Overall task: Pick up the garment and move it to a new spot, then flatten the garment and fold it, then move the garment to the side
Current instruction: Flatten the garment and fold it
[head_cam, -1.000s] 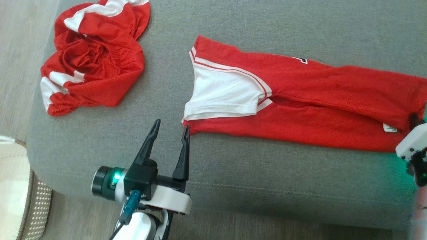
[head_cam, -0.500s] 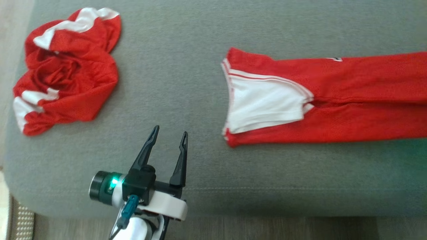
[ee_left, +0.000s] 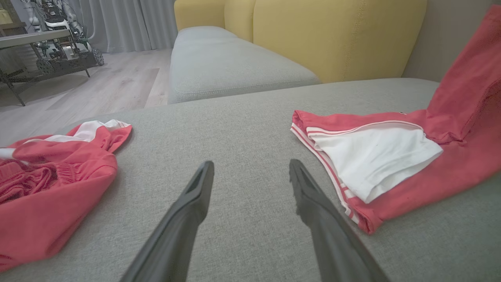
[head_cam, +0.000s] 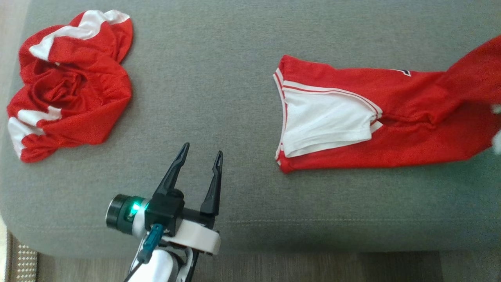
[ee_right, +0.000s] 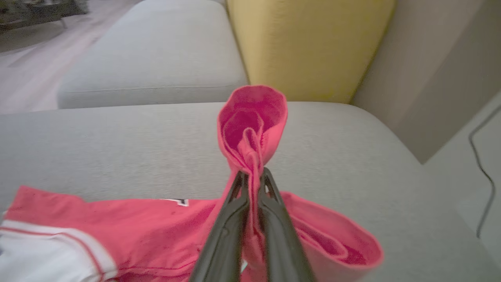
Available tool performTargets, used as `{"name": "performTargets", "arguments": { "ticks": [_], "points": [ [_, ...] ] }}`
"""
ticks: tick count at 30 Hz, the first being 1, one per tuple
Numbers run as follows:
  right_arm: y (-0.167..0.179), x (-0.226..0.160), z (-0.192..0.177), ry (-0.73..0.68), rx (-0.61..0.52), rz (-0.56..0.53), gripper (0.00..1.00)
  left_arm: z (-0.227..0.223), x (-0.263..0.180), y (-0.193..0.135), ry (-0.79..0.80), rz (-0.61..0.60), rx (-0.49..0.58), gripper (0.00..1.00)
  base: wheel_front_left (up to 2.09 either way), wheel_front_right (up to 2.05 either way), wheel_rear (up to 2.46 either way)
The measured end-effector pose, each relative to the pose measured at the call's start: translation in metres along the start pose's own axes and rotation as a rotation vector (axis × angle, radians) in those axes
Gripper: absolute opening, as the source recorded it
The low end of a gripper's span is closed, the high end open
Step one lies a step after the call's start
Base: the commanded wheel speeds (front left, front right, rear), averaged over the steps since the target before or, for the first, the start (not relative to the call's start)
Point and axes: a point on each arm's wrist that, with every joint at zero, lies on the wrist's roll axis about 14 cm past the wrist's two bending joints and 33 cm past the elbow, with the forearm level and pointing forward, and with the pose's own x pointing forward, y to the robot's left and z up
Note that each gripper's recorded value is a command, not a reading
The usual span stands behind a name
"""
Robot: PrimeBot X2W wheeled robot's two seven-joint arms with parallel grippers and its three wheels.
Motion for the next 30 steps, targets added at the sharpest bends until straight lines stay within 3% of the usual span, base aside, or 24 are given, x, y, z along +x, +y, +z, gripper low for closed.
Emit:
{"name": "performTargets", "arguments": {
  "ticks": [12,19,30],
  "points": [
    [0.109,-0.009,-0.011,0.024,0.064,0.304,0.00,0.003,-0.006,0.010,-0.003,0.045,-0.009,1.00,0.00,0.00,0.00],
    [0.175,-0.004,-0.027,0.059,0.174,0.497,0.00,0.003,-0.013,0.019,0.004,0.076,-0.008,1.00,0.00,0.00,0.00],
    [0.248,-0.013,-0.057,0.132,0.142,0.672,0.00,0.000,-0.025,0.036,0.022,0.150,-0.004,1.00,0.00,0.00,0.00]
  ]
}}
